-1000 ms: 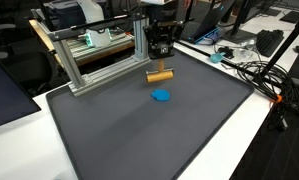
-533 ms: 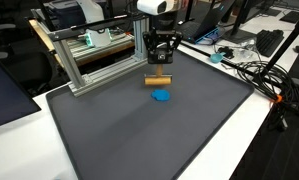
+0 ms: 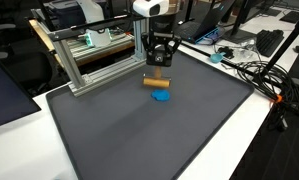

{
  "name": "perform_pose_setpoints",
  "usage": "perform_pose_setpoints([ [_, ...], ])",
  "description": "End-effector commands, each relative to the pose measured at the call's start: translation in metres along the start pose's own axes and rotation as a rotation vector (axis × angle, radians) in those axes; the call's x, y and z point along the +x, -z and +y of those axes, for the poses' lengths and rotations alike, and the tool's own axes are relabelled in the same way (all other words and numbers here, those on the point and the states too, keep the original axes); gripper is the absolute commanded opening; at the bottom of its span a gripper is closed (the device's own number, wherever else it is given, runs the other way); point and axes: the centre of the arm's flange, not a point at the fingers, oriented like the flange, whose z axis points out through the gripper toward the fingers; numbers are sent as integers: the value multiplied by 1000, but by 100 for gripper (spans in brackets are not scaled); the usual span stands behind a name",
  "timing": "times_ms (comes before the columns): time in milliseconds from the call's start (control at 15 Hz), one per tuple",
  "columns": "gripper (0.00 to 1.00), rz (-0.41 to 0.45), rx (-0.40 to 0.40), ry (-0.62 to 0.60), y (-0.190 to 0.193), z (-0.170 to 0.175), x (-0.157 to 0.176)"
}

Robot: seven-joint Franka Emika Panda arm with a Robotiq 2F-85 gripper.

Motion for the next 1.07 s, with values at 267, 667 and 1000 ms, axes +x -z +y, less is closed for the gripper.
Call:
perform_pose_setpoints([
  [267,22,23,-3,-322,16,-14,2],
  [667,22,51,-19,-474,9,-40,4],
  [1000,22,72,-41,-546,-21,-43,12],
])
